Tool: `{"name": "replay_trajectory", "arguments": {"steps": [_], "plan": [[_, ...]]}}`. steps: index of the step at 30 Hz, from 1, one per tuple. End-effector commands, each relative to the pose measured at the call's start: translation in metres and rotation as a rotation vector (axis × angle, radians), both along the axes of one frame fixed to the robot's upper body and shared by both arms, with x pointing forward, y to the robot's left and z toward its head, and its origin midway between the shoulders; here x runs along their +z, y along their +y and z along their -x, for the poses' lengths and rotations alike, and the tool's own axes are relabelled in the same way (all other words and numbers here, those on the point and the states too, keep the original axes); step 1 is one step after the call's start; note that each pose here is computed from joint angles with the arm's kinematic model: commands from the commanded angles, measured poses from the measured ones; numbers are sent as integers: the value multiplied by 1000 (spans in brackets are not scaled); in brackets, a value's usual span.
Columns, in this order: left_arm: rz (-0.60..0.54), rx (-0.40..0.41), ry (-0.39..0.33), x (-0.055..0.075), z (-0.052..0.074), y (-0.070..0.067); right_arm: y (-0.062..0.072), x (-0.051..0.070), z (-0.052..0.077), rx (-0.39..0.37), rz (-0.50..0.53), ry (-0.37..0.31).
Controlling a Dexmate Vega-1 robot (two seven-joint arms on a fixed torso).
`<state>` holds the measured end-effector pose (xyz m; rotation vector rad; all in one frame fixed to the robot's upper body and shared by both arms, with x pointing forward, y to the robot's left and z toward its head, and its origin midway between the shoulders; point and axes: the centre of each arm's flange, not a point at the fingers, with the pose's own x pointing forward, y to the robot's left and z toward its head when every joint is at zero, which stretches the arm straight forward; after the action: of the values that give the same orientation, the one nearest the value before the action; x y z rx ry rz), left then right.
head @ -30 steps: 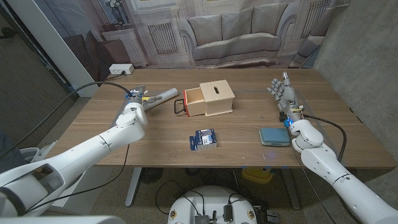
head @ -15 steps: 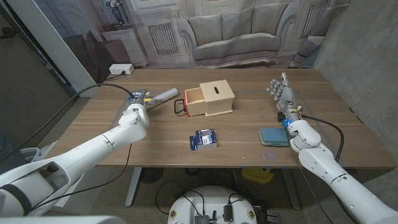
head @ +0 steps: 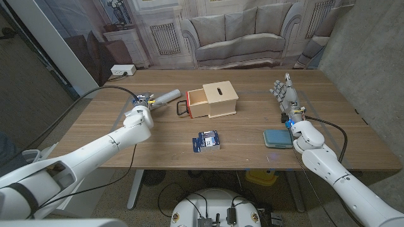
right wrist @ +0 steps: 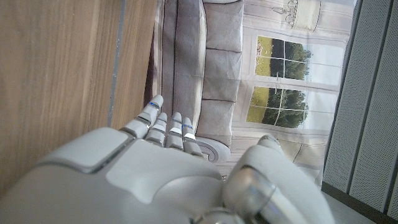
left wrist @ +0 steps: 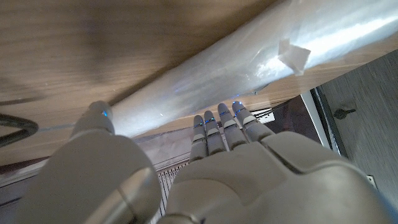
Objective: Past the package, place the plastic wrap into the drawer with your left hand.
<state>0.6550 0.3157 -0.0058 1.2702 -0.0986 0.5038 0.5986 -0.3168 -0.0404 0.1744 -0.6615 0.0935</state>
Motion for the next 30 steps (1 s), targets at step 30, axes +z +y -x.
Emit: {"name": "replay_trajectory", "arguments": {"steps": [30], "plan": [[-19,14,64,-9,-8,-17,-4,-5,4,5,-17,-3]]}}
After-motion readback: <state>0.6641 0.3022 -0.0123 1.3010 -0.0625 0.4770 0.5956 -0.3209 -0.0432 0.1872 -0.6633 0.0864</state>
